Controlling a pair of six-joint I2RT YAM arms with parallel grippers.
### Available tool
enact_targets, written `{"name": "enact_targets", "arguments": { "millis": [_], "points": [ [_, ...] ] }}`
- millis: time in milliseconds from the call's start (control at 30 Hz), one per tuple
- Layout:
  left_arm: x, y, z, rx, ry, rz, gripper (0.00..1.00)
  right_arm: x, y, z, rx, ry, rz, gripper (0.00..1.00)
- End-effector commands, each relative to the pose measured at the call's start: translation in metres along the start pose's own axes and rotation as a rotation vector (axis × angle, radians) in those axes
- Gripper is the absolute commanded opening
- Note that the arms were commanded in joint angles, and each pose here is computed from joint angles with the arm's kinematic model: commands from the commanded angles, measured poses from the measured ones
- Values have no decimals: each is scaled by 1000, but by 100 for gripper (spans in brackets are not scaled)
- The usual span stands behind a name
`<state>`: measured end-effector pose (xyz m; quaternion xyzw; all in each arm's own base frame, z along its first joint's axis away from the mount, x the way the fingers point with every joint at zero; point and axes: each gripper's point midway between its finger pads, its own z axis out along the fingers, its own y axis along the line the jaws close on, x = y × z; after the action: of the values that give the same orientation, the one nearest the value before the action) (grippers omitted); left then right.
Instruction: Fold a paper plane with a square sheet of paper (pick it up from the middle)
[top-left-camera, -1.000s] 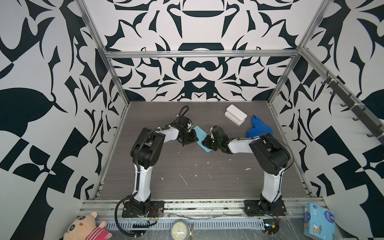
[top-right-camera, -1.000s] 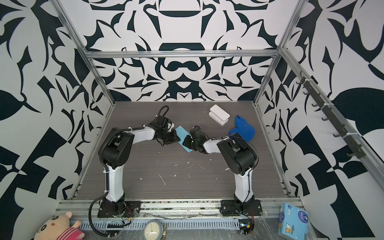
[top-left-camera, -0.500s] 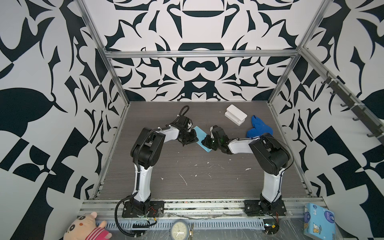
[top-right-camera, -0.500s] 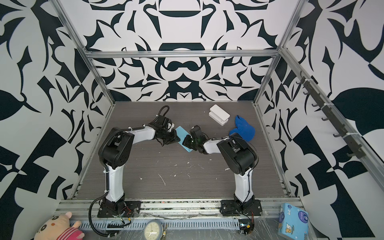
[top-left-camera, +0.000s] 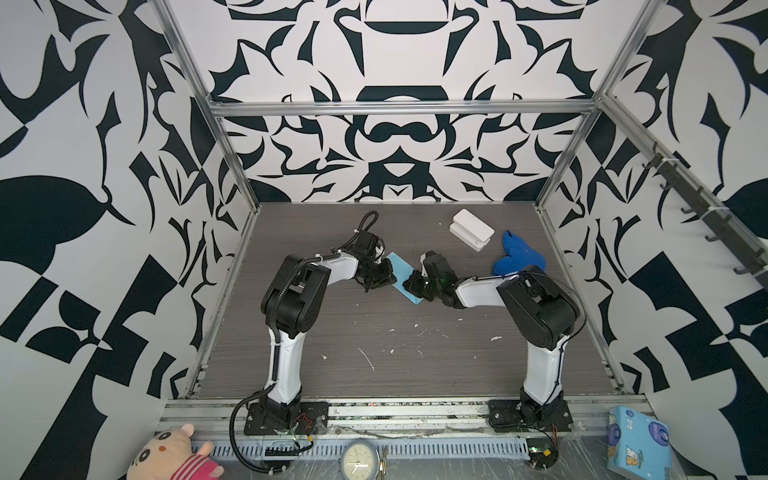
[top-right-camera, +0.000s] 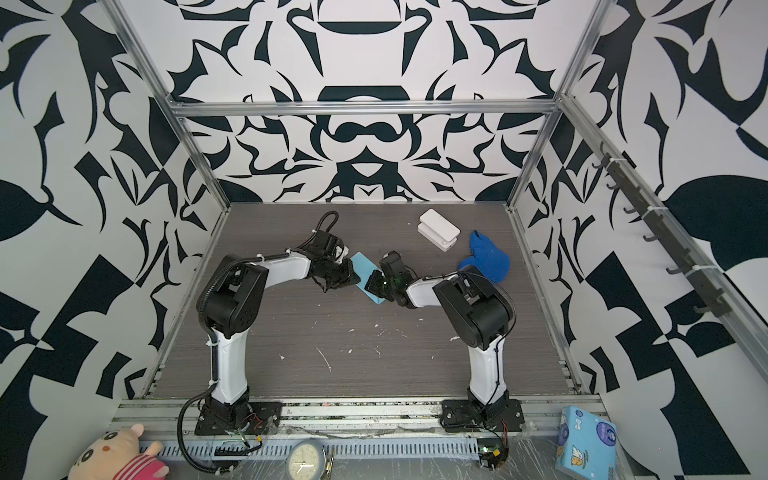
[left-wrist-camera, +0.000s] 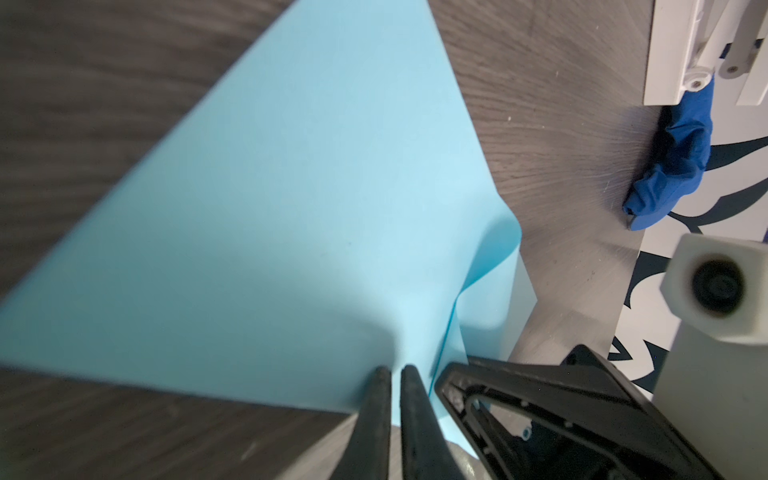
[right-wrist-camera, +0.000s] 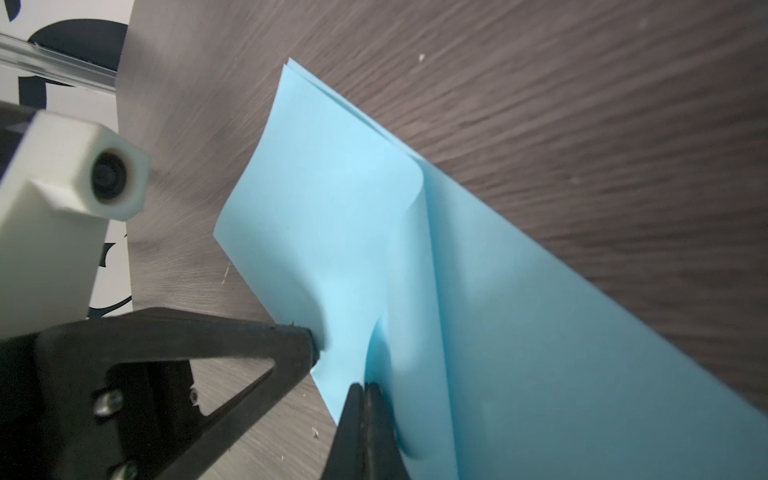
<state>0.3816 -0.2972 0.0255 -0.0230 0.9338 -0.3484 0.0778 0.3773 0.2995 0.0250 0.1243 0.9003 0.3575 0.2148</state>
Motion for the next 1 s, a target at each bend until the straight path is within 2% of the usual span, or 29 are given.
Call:
{"name": "enact_targets", "arguments": {
  "millis": [0,67,233,433,667,733,967],
  "points": [
    [10,17,7,-59,43,-29,12,2,-8,3,28,6,10,0],
    [10,16,6,-57,42,-28,12,3,-10,4,33,9,15,3],
    [-1,6,-5,-39,11,-32,12,6,-15,3,49,16,22,21],
    [-22,5,-37,5,-75,-90,13,7,-17,2,56,18,28,30],
    [-18,-10,-48,71,-77,-65,14,7,-18,2,59,19,30,30],
    [-15,-14,-47,82,-72,-58,14,8,-20,2,64,18,33,28],
    [-7,-27,-30,104,-23,-35,12,10,-23,2,89,31,30,7]
  ]
}}
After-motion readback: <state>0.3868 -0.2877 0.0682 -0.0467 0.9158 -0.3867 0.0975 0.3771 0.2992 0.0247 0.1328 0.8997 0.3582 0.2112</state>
